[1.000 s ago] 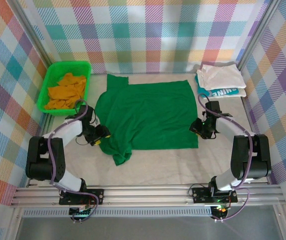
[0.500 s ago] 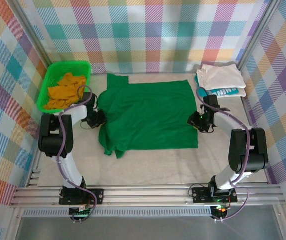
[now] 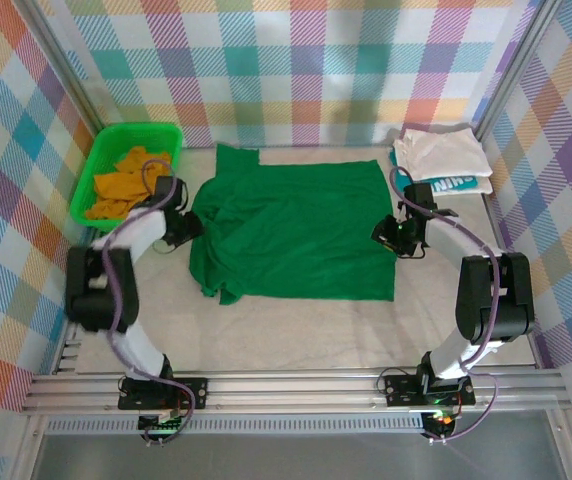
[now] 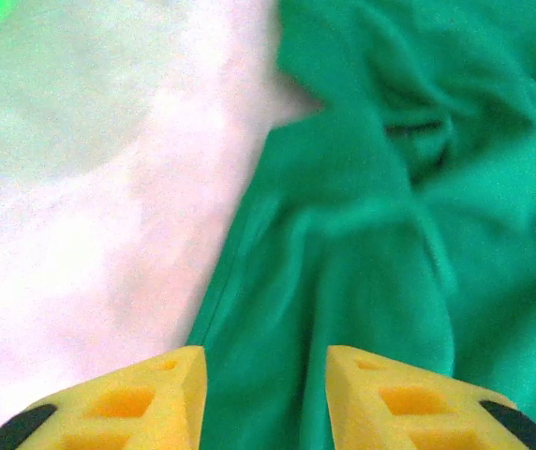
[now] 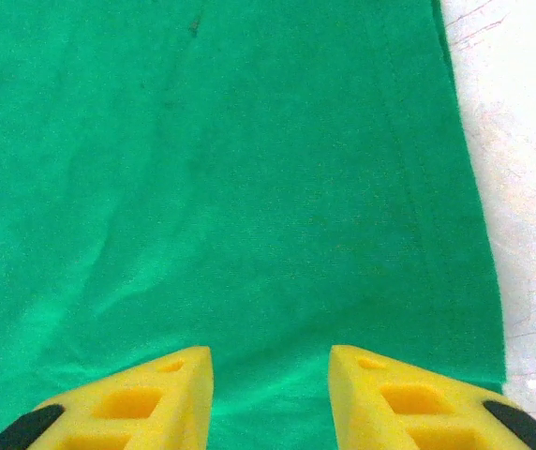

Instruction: Fold and stack the t-shirts

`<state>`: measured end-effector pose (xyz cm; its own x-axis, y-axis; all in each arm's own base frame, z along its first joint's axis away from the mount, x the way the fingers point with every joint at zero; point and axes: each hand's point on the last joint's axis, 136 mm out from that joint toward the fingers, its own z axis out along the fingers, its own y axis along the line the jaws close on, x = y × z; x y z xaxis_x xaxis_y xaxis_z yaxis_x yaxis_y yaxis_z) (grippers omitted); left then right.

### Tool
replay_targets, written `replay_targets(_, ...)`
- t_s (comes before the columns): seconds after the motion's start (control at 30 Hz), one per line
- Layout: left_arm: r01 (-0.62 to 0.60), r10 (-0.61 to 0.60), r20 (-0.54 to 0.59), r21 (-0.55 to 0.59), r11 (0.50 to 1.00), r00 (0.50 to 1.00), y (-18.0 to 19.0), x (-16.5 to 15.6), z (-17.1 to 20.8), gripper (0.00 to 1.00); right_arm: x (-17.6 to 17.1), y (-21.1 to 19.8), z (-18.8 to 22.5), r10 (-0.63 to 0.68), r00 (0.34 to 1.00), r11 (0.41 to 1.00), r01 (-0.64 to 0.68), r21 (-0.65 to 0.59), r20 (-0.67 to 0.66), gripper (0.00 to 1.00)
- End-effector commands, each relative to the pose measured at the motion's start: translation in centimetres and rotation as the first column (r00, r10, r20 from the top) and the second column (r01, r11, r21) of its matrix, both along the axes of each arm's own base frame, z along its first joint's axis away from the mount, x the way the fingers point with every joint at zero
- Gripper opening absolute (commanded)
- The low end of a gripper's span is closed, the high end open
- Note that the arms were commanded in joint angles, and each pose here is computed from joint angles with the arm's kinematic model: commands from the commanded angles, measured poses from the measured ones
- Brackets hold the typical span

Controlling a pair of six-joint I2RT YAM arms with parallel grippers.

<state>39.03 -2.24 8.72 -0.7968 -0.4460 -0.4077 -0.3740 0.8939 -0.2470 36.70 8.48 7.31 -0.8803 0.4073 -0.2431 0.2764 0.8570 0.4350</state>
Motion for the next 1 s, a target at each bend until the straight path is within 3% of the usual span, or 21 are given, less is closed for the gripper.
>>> replay_targets(0.0, -0.035, 0.024, 0.202, 0.054, 0.998, 0.979, 0.3, -3.8, 4.7, 0.48, -0.6, 0.8, 0.5, 0.033, 0.999, 0.999, -0.033, 0.020, 0.022, 0.38)
replay_targets(0.17, 0.007, 0.008, 0.211, -0.070, 0.998, 0.978, -2.2, -10.9, 3.0, 0.56, -1.4, 1.1, -0.9, 0.046, 0.999, 0.999, -0.046, 0.018, -0.005, 0.38)
replay_targets(0.3, -0.005, 0.024, 0.165, -0.116, 0.993, 0.986, -3.0, -14.0, 0.7, 0.58, -1.3, 1.8, -1.1, 0.055, 0.998, 0.997, -0.054, 0.046, -0.008, 0.38)
replay_targets(0.47, 0.052, -0.012, 0.178, -0.223, 0.973, 0.984, -5.1, -13.8, -1.7, 0.59, -0.8, 2.8, -0.9, 0.061, 0.998, 0.994, -0.061, 0.086, 0.005, 0.38)
replay_targets(0.7, 0.167, -0.130, 0.153, -0.260, 0.951, 0.980, -7.9, -12.2, -3.8, 0.64, -0.6, 3.3, -0.7, 0.072, 0.997, 0.992, -0.072, 0.101, 0.010, 0.38)
replay_targets(0.8, 0.204, -0.159, 0.181, -0.266, 0.942, 0.971, -8.9, -11.0, -3.7, 0.50, -0.8, 3.3, -0.7, 0.073, 0.997, 0.992, -0.073, 0.101, 0.007, 0.38)
replay_targets(0.9, 0.220, -0.179, 0.177, -0.247, 0.944, 0.968, -9.0, -10.2, -2.9, 0.16, -1.0, 3.2, -0.7, 0.068, 0.998, 0.993, -0.069, 0.098, 0.006, 0.38)
replay_targets(0.97, 0.209, -0.171, 0.176, -0.229, 0.951, 0.970, -8.7, -10.0, -1.6, 0.09, -1.2, 3.1, -0.5, 0.066, 0.998, 0.993, -0.067, 0.094, 0.009, 0.39)
